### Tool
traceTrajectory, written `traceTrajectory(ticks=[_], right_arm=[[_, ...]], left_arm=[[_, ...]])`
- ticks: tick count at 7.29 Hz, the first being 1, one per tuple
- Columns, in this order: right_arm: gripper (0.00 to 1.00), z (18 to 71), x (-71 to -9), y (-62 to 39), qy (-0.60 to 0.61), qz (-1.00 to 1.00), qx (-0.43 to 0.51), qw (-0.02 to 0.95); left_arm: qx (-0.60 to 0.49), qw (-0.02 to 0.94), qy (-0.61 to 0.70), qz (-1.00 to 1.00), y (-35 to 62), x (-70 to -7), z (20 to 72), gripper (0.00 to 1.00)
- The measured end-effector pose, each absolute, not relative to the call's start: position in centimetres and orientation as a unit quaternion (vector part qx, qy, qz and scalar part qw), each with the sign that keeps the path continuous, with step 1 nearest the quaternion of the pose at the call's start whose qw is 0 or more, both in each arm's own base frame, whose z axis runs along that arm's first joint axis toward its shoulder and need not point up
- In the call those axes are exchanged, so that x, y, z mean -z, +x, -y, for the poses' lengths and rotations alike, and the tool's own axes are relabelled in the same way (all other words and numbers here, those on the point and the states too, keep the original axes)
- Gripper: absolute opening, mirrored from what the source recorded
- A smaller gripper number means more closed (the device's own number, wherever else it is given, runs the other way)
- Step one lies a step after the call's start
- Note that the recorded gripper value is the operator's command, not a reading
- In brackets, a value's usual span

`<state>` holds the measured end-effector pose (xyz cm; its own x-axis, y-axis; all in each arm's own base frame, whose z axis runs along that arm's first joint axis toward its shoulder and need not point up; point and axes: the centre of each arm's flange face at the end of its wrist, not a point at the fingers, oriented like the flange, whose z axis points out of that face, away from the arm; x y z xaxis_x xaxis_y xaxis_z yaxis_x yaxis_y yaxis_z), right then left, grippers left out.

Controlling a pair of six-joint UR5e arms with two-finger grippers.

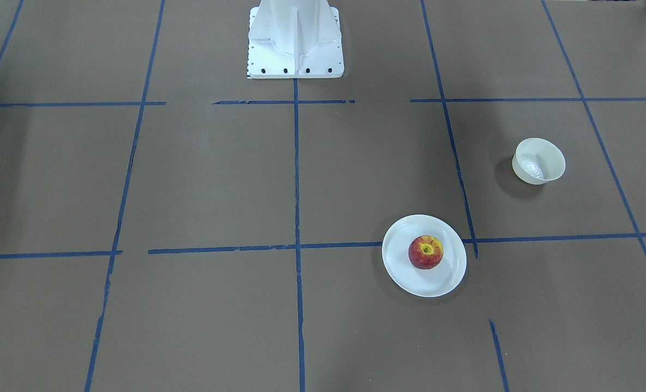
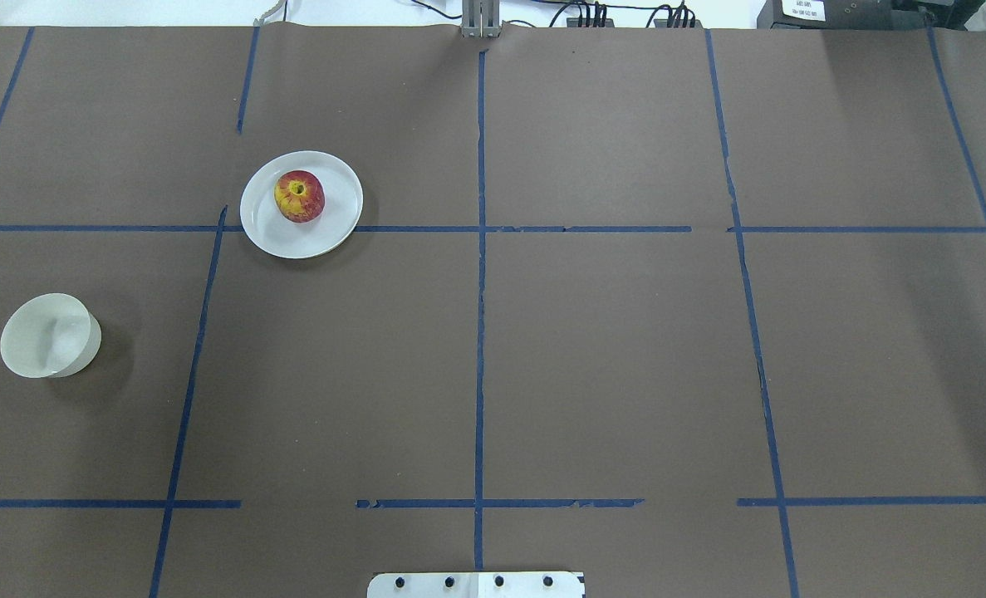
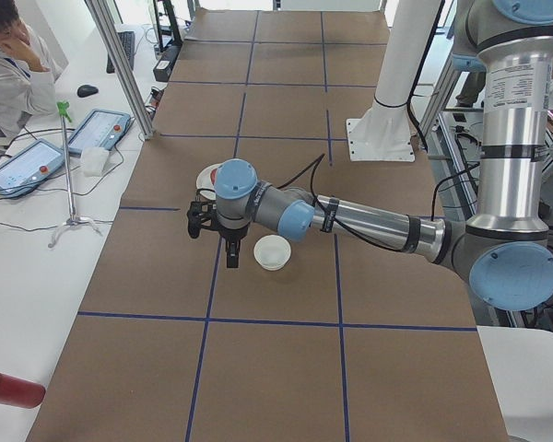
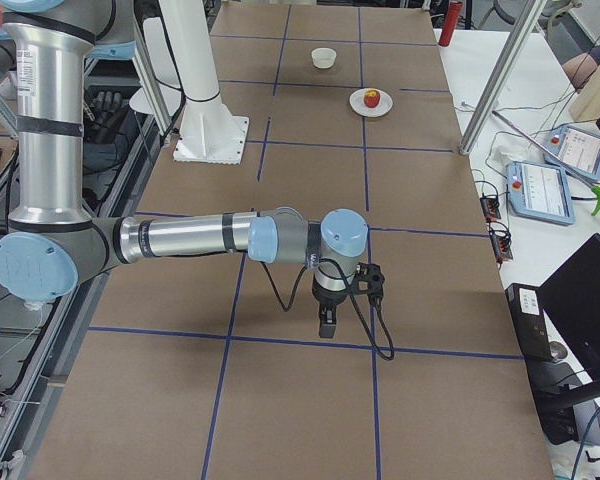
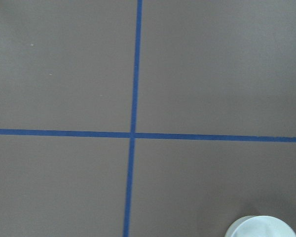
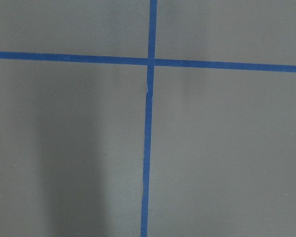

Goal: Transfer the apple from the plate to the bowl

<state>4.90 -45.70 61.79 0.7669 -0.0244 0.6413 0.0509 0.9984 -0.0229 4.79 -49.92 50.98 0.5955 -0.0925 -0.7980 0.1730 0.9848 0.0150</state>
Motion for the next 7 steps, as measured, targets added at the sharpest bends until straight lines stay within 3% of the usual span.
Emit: traceTrajectory(ticks=[4, 7], right_arm=[[1.0, 45.7, -61.8, 4.9, -0.019, 0.341, 0.02, 0.94], [1.0, 45.7, -61.8, 4.9, -0.019, 0.341, 0.02, 0.94]], left_arm=[[0.114, 0.9, -0.012, -0.42, 27.3, -35.5, 55.2, 1.0], [0.118, 0.913, -0.048, -0.386, 37.6, -33.5, 57.0, 1.0]])
